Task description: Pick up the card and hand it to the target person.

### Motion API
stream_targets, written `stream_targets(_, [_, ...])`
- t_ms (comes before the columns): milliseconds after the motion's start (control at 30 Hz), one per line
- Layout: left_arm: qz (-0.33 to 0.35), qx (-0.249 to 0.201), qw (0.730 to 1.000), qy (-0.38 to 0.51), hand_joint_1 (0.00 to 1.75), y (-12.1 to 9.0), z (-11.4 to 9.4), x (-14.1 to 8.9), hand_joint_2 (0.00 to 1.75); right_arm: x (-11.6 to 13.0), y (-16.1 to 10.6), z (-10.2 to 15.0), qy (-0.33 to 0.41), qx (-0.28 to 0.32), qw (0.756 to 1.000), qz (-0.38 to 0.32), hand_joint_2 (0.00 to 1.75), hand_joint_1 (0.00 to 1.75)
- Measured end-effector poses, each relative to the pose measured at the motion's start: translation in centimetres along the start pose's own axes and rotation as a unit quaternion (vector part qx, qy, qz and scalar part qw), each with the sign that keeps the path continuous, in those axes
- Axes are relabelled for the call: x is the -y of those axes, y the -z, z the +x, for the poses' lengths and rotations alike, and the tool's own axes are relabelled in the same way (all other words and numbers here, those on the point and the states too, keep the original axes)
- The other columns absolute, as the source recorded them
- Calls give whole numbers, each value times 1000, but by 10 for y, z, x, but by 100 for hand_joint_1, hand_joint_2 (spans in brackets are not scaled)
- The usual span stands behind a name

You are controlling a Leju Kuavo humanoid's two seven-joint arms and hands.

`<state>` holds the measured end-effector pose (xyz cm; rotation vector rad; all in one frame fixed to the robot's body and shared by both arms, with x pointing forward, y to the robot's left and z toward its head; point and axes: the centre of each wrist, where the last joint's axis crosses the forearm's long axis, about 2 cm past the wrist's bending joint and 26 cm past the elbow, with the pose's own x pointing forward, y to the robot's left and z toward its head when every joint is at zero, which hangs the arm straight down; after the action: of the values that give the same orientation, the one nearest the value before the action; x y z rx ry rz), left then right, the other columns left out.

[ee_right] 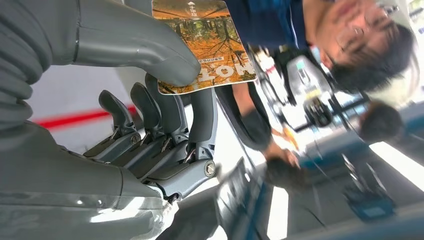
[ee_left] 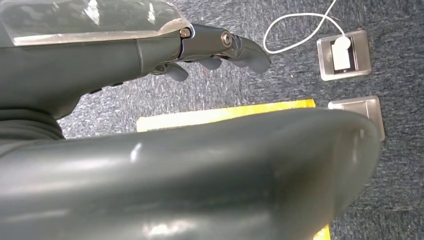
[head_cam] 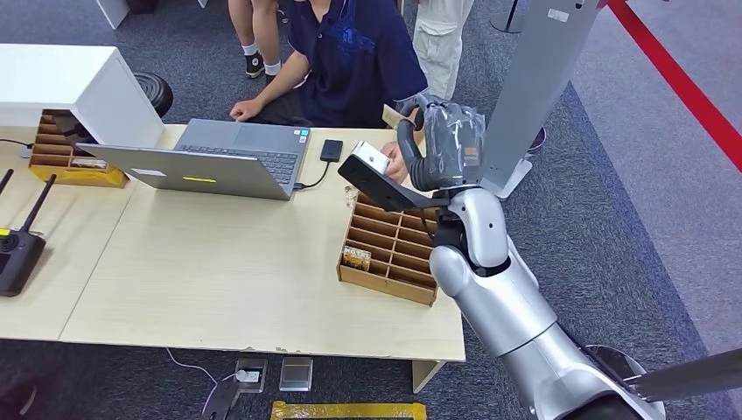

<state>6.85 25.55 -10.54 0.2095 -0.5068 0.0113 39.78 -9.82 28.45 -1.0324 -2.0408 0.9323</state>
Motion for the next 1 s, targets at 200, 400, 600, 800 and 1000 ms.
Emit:
stream_targets(200, [-4, 3, 1000, 3, 0, 0, 1, 2, 0, -5, 10, -3, -51, 28, 998, -20, 175, 144])
stream_targets(400, [-2, 3, 1000, 7, 0, 0, 1, 1, 0, -25, 7, -9, -72, 32, 997, 8, 175, 149])
stream_targets(600, [4, 0, 1000, 9, 0, 1, 1, -2, 0, -45, -3, -10, -81, 16, 995, 48, 175, 134])
stream_targets(800, [9, -5, 1000, 11, 0, 2, 1, -6, 0, -60, -12, -11, -97, -1, 992, 83, 175, 0])
stream_targets(1000, [14, -6, 1000, 13, 0, 3, 1, -10, 0, -68, -18, -10, -86, -12, 990, 115, 175, 0])
